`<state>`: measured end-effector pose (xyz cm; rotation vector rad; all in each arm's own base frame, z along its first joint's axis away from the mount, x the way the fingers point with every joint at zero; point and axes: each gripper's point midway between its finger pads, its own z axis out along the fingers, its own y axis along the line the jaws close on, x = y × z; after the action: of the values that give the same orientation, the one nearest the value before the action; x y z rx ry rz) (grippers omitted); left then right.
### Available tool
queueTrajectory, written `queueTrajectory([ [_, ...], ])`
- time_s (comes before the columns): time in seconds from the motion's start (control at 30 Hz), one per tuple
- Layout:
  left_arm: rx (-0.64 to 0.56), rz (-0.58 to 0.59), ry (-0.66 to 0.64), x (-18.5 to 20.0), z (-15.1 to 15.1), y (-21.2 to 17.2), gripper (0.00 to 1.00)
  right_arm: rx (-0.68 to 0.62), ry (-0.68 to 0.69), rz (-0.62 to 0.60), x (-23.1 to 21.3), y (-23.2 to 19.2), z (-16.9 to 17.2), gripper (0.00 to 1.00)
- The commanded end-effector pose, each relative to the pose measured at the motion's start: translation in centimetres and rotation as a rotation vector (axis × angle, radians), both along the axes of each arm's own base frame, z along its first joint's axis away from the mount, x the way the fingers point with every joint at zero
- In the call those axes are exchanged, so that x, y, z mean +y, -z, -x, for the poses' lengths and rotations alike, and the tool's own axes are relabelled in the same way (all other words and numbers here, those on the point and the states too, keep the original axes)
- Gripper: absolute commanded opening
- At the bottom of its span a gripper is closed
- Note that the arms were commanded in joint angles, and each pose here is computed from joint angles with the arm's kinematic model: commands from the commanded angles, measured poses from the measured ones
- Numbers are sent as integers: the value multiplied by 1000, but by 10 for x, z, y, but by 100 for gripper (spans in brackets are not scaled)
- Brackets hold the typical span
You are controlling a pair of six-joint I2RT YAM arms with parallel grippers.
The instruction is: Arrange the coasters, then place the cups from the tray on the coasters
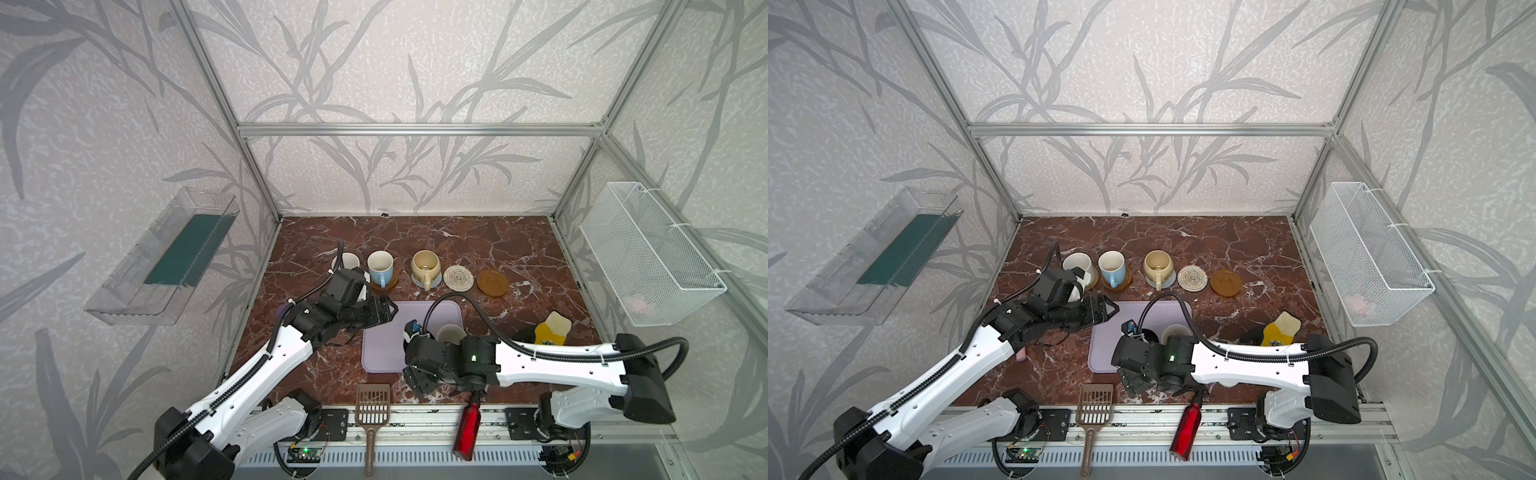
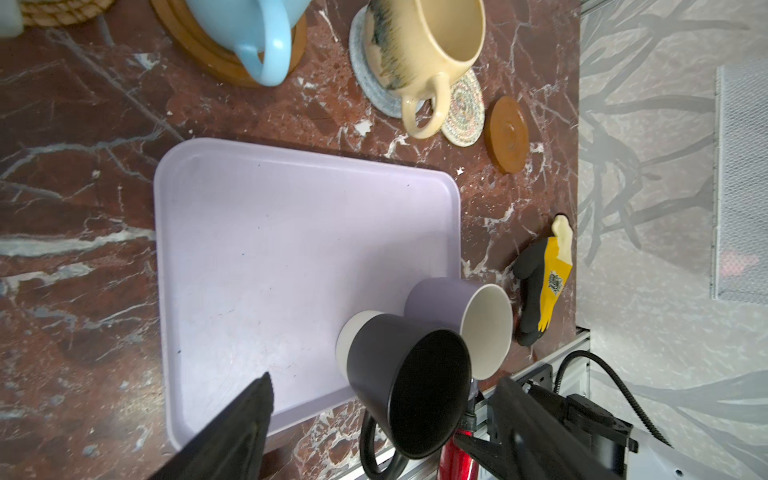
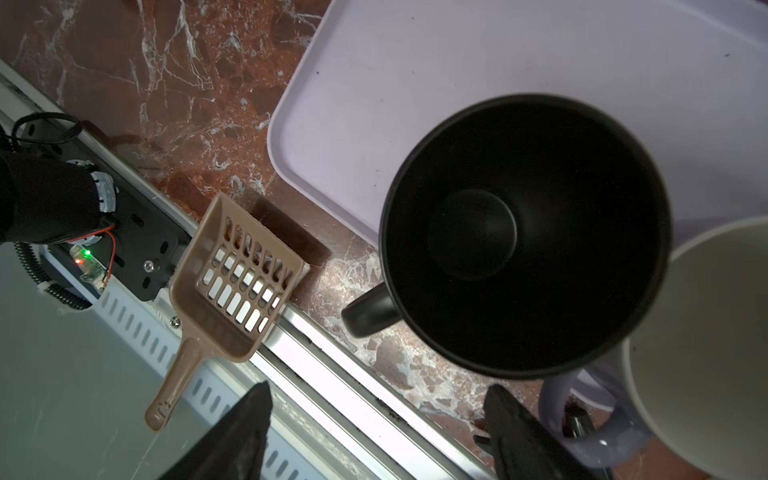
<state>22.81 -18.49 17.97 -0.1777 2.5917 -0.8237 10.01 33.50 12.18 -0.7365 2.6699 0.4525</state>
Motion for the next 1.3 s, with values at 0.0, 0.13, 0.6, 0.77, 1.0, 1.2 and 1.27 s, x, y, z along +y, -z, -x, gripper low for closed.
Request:
queueTrajectory([
  [0.0,5,-57,-7,14,6,7,85,-23,20,29,3,-5,-4,81],
  [0.13,5,-66,-26,21,11,6,86,-28,46,88,-4,4,-9,81],
  [0.6,-11,-32,-138,34,12,25,86,-60,39,99,11,11,-36,71],
  [0.77,31,43,-140,25,18,40,85,-48,37,130,13,18,-44,63],
  [1.0,51,114,-168,21,21,52,82,-72,50,135,15,26,-61,54],
  [1.2,35,161,-189,20,22,53,82,-89,61,142,18,34,-70,45],
  [1.27,41,176,-186,19,22,55,82,-92,65,160,17,39,-73,44],
])
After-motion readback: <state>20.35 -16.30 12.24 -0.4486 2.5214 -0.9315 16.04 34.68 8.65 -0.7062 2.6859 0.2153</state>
